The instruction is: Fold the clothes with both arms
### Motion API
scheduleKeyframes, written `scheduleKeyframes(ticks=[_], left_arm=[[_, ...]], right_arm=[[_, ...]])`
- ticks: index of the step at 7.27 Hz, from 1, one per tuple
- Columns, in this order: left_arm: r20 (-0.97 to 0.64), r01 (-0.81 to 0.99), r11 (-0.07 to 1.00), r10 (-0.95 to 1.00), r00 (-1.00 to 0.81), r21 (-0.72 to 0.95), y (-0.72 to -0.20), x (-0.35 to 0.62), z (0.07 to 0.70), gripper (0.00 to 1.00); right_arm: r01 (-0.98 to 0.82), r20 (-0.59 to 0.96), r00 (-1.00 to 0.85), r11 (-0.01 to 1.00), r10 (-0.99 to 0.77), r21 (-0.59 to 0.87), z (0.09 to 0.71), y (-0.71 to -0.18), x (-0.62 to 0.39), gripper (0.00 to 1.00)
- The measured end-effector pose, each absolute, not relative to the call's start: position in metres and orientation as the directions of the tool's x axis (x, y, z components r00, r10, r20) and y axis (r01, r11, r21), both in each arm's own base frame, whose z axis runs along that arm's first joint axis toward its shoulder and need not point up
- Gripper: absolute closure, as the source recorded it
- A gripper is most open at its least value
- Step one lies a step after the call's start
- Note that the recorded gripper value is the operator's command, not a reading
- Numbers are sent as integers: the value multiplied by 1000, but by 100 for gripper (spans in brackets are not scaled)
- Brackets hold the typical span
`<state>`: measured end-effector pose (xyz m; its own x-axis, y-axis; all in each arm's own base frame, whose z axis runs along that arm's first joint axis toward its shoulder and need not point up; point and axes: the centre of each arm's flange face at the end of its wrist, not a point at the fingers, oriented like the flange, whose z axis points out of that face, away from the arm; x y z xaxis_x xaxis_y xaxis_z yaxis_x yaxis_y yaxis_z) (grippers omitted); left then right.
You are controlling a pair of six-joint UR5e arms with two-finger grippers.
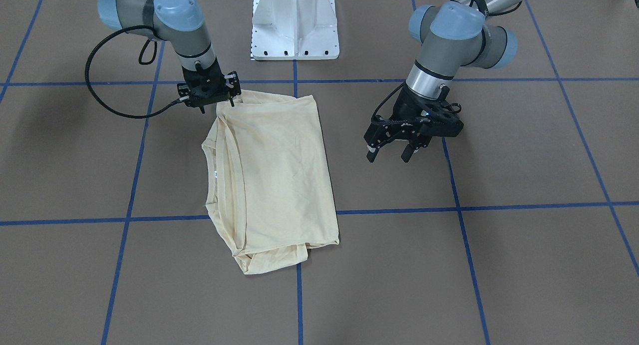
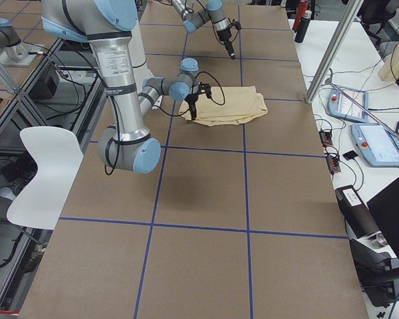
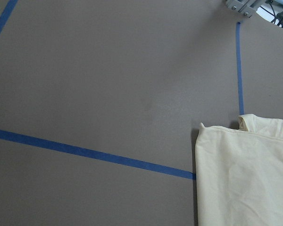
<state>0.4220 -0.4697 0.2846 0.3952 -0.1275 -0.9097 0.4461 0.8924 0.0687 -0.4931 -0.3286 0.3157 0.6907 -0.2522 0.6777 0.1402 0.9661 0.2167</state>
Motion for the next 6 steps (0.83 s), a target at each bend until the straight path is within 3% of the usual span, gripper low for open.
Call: scheduleKeyframes(ticks=[6], left_arm=[[-907, 444, 893, -129, 400, 69, -472, 425, 288, 0]], right_arm=[[79, 625, 741, 956, -245, 281, 308, -381, -527, 0]])
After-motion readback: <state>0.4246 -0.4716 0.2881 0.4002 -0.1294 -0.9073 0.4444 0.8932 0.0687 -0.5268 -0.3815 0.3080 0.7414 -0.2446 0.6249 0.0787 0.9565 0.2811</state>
